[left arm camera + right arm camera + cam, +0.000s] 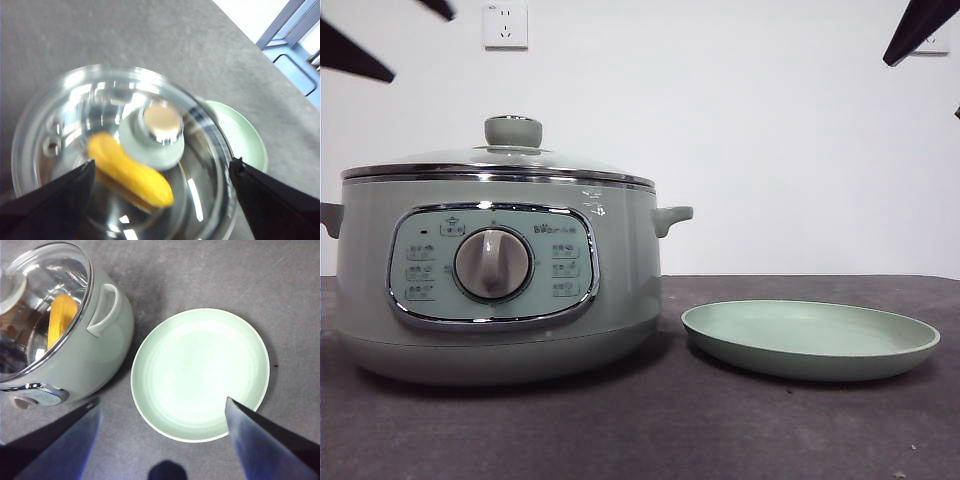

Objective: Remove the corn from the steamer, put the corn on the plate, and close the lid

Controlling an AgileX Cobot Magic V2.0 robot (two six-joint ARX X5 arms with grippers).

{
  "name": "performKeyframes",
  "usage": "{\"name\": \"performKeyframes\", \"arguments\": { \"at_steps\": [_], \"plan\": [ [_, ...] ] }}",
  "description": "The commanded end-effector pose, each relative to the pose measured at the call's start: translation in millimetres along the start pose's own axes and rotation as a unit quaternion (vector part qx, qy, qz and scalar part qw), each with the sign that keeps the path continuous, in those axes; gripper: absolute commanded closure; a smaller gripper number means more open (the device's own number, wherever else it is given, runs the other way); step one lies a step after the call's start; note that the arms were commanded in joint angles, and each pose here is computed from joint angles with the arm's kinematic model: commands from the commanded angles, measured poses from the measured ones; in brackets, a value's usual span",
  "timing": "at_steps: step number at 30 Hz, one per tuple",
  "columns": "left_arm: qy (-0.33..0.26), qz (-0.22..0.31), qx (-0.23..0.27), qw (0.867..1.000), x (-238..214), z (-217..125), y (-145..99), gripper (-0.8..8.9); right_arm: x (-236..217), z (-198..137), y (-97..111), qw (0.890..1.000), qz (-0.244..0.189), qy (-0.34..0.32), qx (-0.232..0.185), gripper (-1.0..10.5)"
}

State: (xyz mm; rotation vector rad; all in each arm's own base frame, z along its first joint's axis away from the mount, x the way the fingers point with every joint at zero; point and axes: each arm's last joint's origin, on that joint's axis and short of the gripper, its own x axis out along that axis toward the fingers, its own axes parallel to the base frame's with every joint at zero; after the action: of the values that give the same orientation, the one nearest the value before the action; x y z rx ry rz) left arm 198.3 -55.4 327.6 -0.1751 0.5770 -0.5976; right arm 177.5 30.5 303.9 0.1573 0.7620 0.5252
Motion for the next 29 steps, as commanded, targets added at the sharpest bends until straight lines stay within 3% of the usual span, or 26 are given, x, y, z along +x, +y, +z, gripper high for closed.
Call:
{"name": "performKeyframes", "arguments": {
  "at_steps": [1, 10, 24, 29],
  "plan": [
    [0.006, 0.022, 0.035, 0.999, 11, 11, -6, 3.71, 0, 1, 1, 1.0, 0.003, -0.003, 0.005, 5.3],
    [0.053, 0.053, 0.081, 0.994, 59, 26, -19, 3.72, 0, 1, 1, 1.0, 0.003, -0.003, 0.006, 5.3],
    [0.119, 0.057, 0.088, 0.987, 108, 9, -17, 3.87, 0, 1, 1, 1.0, 0.003, -0.003, 0.006, 5.4],
    [0.12, 0.056, 0.099, 0.986, 109, 9, -16, 7.62, 0, 1, 1, 1.0, 0.003, -0.003, 0.006, 5.4]
  ]
}}
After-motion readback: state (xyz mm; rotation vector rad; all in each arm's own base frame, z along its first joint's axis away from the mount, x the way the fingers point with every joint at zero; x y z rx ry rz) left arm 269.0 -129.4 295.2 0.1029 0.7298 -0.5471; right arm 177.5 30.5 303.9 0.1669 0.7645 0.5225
